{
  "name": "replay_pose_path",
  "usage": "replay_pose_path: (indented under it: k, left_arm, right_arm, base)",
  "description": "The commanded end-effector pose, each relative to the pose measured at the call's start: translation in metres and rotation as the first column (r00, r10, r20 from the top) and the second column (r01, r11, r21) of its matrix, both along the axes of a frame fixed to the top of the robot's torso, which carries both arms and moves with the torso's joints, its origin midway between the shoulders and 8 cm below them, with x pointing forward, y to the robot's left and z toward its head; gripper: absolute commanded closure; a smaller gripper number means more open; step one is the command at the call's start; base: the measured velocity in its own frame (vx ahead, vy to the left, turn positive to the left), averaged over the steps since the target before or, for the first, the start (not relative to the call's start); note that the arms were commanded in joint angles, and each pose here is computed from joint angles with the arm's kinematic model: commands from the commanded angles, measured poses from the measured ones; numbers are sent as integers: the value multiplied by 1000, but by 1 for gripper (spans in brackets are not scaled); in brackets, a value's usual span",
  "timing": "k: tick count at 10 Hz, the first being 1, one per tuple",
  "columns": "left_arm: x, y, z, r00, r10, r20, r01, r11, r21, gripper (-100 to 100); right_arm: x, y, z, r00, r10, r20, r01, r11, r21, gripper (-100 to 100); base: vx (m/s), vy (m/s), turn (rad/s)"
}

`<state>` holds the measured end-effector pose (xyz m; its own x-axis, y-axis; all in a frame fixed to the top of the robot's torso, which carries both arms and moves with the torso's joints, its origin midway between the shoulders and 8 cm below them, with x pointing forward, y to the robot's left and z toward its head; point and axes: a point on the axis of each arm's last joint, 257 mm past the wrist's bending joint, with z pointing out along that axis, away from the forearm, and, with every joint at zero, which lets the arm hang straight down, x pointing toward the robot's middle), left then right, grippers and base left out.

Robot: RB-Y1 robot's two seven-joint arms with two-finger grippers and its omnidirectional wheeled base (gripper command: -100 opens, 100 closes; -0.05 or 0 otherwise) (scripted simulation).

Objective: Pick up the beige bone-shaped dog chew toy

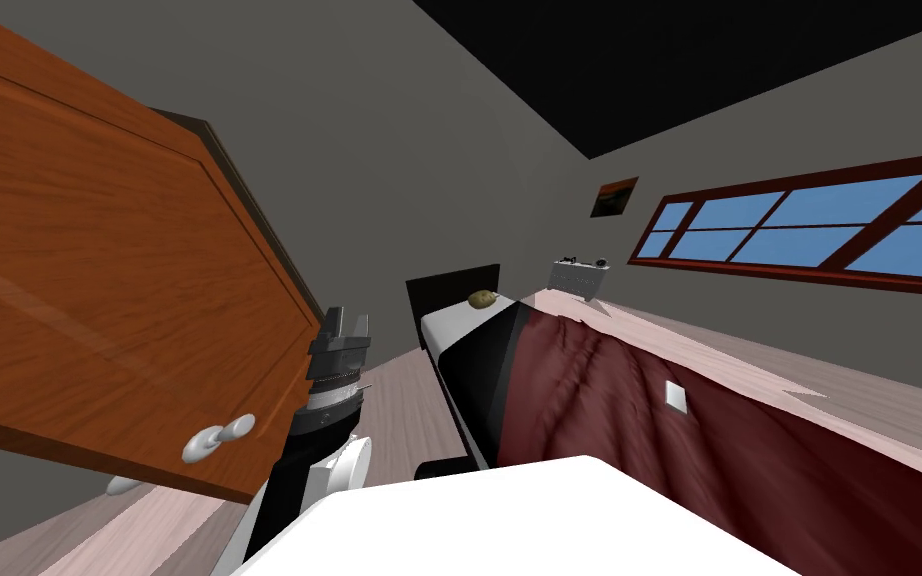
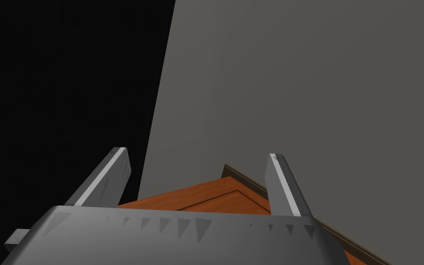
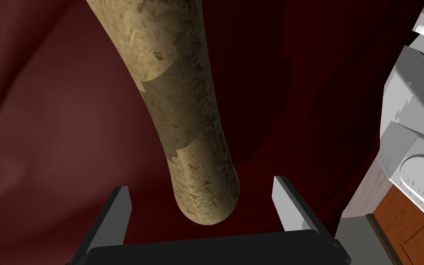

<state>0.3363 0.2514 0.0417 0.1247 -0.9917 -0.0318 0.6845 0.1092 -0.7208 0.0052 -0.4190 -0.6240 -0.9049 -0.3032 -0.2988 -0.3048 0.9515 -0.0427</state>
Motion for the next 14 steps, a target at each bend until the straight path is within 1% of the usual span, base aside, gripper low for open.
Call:
replay_pose_path:
  k: [1,2,3,4,5,6,8,9,10,11,12,14]
  left_arm:
    - [0,0,0,1000,0,0,0,1000,0,0]
    - [0,0,0,1000,0,0,0,1000,0,0]
    - [0,0,0,1000,0,0,0,1000,0,0]
    - [0,0,0,1000,0,0,0,1000,0,0]
    - [0,0,0,1000,0,0,0,1000,0,0]
    - [0,0,0,1000,0,0,0,1000,0,0]
    - [0,0,0,1000,0,0,0,1000,0,0]
    - [0,0,0,1000,0,0,0,1000,0,0]
    - [0,0,0,1000,0,0,0,1000,0,0]
    - [0,0,0,1000,0,0,0,1000,0,0]
    - [0,0,0,1000,0,0,0,1000,0,0]
    - [0,0,0,1000,0,0,0,1000,0,0]
  right_arm:
    - [-26,-20,-1,998,33,-56,-35,998,-45,-100]
    - [-45,-35,-1,994,57,-98,-64,995,-76,-100]
    - [-45,-35,-1,994,57,-98,-64,995,-76,-100]
    - [-60,-48,0,988,76,-133,-90,991,-100,-100]
    - [-60,-48,0,988,76,-133,-90,991,-100,-100]
    - [-83,-67,4,977,103,-186,-129,983,-132,-100]
    - [-83,-67,4,977,103,-186,-129,983,-132,-100]
    - [-92,-74,5,971,113,-209,-145,979,-144,-100]
    - [-87,-72,4,974,107,-198,-136,981,-139,-100]
    - [-88,-72,4,974,109,-200,-139,980,-140,0]
    - [-88,-71,2,977,79,-199,-108,984,-140,-100]
    - [-87,-68,-4,980,18,-198,-46,989,-140,-100]
  base:
    - [49,55,6]
    - [55,71,12]
    - [41,58,-4]
    - [29,53,5]
    - [17,38,-5]
    - [22,56,3]
    - [21,37,-4]
    - [7,23,1]
    - [3,12,-2]
    - [0,0,0]
    - [-61,-9,236]
    - [-136,-8,332]
